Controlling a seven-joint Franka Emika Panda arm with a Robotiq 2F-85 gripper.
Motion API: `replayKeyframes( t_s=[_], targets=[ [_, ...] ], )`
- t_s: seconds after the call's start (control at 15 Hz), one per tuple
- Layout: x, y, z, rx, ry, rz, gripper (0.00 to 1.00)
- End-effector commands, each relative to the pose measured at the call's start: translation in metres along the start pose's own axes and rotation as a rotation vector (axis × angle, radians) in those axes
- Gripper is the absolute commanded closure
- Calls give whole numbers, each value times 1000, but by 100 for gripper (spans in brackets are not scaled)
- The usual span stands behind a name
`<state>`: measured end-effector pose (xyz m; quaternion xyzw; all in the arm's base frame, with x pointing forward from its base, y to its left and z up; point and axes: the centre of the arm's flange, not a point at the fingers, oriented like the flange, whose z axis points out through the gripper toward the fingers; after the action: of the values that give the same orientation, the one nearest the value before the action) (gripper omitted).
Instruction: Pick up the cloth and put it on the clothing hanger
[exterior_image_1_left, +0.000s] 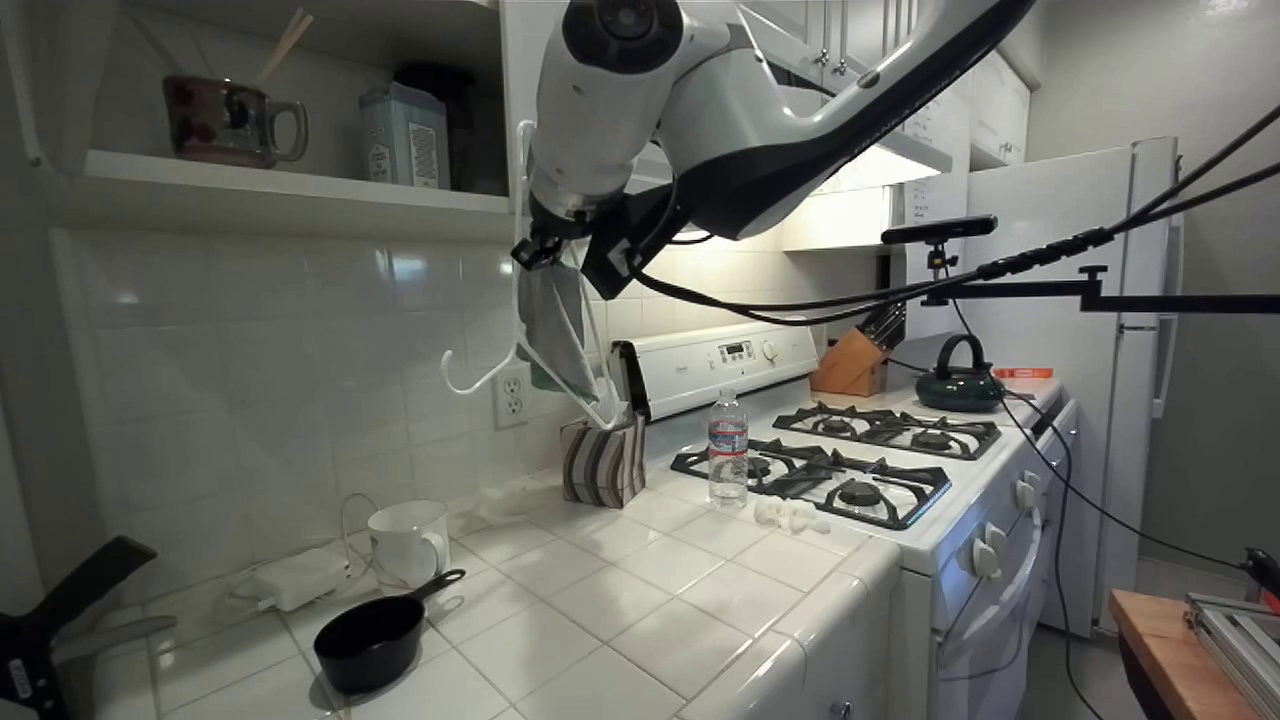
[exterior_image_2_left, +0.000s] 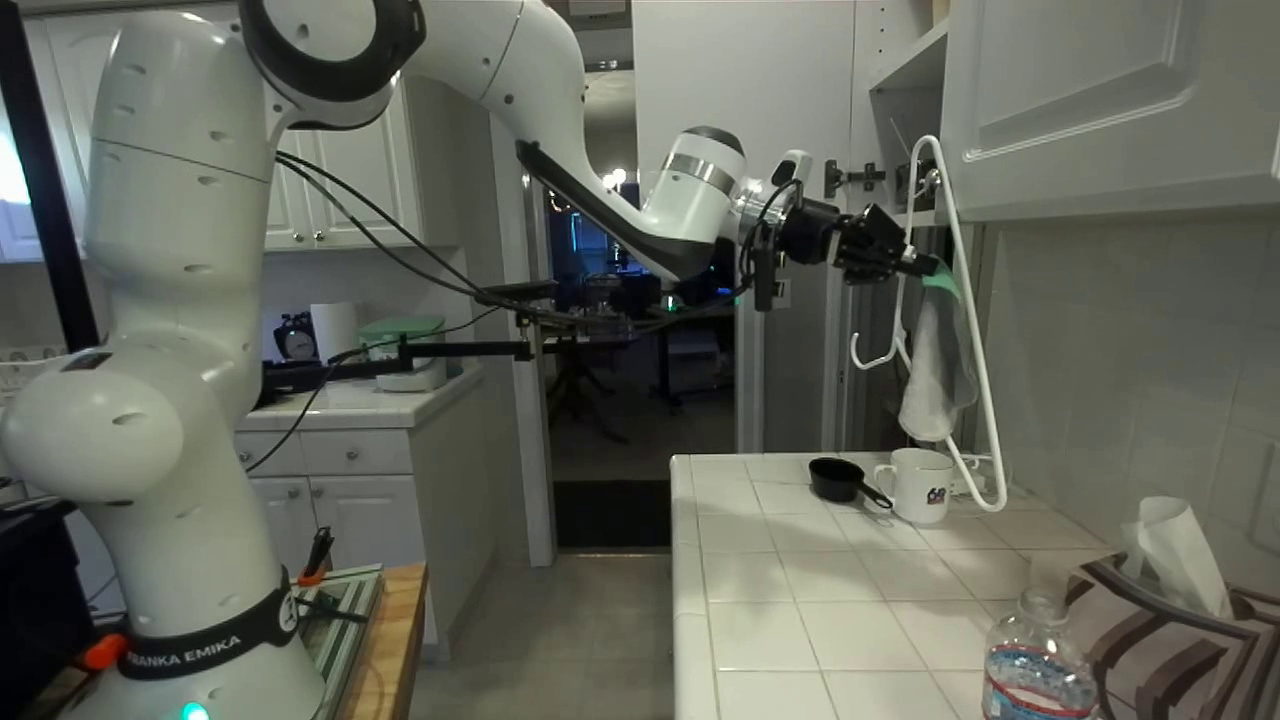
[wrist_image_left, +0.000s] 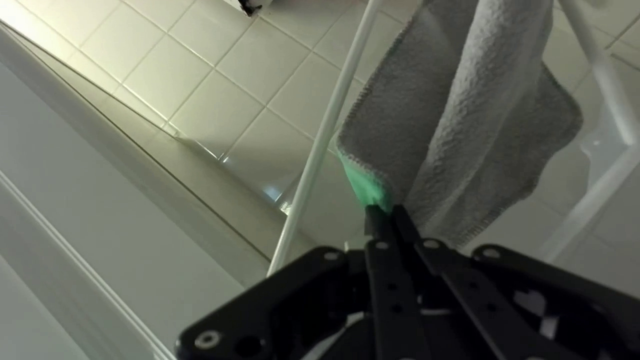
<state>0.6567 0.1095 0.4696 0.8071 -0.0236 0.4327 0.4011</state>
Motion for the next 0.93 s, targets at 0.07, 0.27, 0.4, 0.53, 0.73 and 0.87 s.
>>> replayKeyframes(
  t_s=[0.07,0.27,0.4,0.53,0.73,0.87],
  targets=[
    [16,-2,20,-4,63,-85,99],
    [30,-1,31,0,94,-141,99],
    [41,0,36,-5,115,-168,99],
    [45,-4,39,-1,123,-192,99],
    [34,-11,37,15,118,-216,99],
    [25,-10,36,17,110,-223,99]
  ],
)
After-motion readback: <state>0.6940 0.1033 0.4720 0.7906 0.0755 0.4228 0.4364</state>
